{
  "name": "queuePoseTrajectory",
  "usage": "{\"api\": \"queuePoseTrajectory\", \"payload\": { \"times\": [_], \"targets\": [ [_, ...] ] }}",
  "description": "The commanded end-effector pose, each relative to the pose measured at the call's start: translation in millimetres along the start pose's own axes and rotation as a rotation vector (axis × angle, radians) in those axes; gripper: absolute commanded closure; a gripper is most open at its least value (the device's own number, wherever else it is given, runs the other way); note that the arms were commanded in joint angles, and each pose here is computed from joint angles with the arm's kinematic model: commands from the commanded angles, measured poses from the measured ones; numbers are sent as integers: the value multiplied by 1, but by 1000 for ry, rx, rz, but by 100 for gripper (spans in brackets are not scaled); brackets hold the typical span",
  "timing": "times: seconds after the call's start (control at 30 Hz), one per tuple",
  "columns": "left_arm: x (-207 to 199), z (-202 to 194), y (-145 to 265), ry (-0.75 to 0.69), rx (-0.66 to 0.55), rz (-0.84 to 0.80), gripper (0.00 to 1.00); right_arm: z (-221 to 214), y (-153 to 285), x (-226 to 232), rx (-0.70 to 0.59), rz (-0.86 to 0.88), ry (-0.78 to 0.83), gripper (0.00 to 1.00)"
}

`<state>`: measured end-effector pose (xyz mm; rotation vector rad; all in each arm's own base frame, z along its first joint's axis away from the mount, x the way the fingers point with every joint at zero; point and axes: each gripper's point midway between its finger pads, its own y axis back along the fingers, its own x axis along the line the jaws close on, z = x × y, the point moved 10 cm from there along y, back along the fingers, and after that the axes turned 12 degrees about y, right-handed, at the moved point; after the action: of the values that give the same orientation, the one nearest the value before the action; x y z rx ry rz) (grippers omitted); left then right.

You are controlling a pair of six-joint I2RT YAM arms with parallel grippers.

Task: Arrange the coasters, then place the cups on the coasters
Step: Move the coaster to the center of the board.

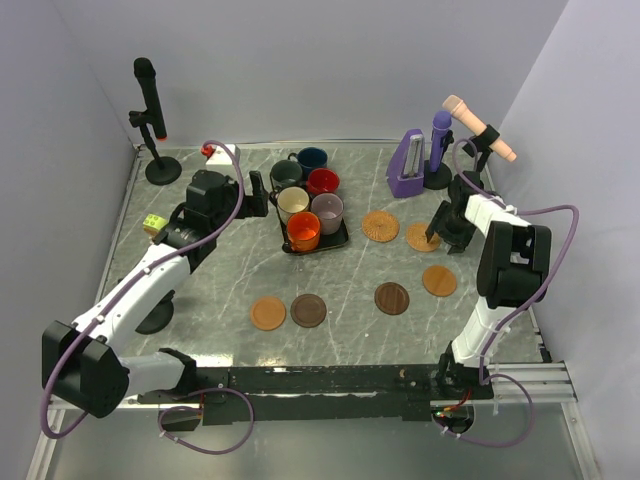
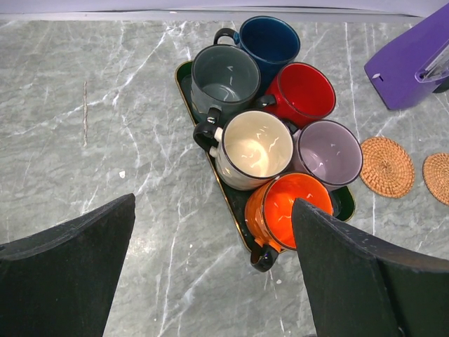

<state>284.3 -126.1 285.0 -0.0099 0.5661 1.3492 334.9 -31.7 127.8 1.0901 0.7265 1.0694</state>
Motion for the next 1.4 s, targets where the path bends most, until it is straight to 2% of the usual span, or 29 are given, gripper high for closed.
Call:
{"api": "queuePoseTrajectory", "payload": {
  "times": [0.0, 0.3, 0.77, 1.37],
  "targets": [
    [-3, 5, -1, -11, -33, -10, 3, 5, -3, 5, -11, 52, -36, 31],
    [-3, 3, -3, -11, -26, -7, 3, 3, -17, 9, 27, 67, -66, 38],
    [-3, 2, -4, -13, -21, -6, 3, 16, -24, 21, -15, 84, -123, 48],
    [-1, -1, -10, -20, -3, 8, 3, 35, -33, 43, -13, 88, -90, 52]
  ]
}}
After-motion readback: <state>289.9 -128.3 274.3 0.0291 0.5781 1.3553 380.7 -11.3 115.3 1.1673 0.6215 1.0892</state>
